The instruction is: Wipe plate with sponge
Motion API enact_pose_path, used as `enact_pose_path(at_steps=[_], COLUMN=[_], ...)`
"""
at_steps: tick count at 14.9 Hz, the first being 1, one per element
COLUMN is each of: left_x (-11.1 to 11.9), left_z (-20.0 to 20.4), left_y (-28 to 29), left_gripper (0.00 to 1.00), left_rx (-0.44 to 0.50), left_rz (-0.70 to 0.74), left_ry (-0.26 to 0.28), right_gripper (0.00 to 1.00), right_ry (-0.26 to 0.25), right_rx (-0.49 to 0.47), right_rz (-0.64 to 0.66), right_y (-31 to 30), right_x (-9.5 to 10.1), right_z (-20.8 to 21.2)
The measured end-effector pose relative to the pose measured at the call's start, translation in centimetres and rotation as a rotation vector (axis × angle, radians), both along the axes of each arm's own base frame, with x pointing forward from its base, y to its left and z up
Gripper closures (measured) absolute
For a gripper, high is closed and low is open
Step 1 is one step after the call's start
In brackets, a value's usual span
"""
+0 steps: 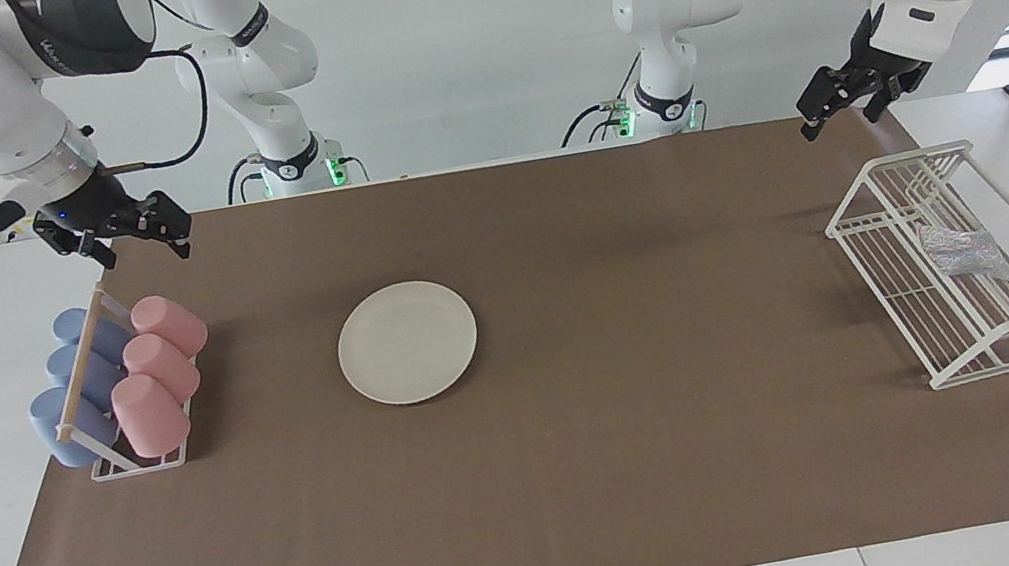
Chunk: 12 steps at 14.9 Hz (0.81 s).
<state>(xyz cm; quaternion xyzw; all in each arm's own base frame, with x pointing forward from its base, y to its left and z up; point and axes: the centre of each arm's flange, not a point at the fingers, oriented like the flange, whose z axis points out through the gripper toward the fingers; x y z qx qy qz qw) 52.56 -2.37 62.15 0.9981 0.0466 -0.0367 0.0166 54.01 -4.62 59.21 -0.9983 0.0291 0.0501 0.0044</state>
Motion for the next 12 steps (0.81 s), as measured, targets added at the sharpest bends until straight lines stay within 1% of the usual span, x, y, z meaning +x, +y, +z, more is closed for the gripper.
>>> enact_pose_path(at_steps=[7, 10, 12], left_x=[0.03, 0.28, 0.35], left_z=[0.02, 0.19, 0.20], left_y=[0.02, 0.01, 0.02], left_gripper=[0.00, 0.00, 0.00], left_rx=[0.000, -0.001, -0.001], left_rz=[0.002, 0.006, 0.011], left_ry=[-0.003, -0.025, -0.030], right_gripper=[0.00, 0.00, 0.00], right_ry=[0.000, 0.000, 0.000], right_rx=[0.000, 0.000, 0.000], right_rz=[0.000, 0.000, 0.000], right_y=[0.00, 0.00, 0.00], right_x=[0.00, 0.00, 0.00], right_z=[0.00, 0.00, 0.00])
